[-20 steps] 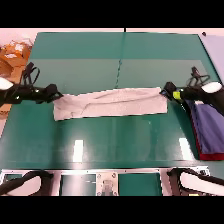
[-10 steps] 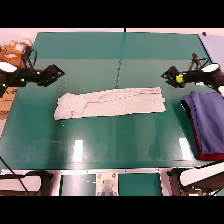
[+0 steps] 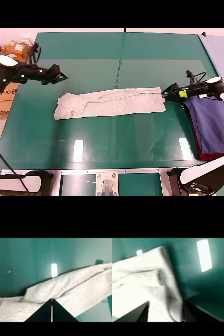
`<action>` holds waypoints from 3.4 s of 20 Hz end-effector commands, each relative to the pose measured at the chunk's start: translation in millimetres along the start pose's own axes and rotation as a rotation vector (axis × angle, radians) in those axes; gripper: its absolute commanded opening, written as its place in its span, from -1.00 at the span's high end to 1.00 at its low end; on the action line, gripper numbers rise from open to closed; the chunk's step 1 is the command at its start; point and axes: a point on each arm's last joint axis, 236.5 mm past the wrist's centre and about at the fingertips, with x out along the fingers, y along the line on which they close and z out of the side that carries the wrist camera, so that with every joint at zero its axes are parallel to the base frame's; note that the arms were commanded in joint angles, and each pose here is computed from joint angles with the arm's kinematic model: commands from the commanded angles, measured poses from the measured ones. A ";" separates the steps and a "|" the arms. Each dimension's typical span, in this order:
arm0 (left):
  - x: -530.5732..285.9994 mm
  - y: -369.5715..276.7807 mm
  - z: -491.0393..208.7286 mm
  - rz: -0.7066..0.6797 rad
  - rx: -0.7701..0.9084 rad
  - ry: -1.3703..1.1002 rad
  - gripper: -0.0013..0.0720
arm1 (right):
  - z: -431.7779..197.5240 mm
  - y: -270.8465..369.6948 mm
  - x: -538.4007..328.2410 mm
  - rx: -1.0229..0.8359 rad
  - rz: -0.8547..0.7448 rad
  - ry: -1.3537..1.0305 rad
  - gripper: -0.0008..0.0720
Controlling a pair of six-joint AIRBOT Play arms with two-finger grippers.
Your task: Fold the shirts.
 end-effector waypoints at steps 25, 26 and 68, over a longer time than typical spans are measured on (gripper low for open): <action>234.1 -191.3 -203.4 -0.254 0.197 0.435 0.92 | -95.8 249.2 -173.5 -0.588 0.144 -0.142 0.95; 220.8 -176.6 -196.5 -0.219 0.230 0.483 0.92 | -99.1 255.5 -171.3 -0.599 0.160 -0.134 0.95; -72.9 30.8 17.4 0.575 0.234 0.332 0.91 | -136.2 194.1 166.0 -0.149 0.156 0.138 -0.71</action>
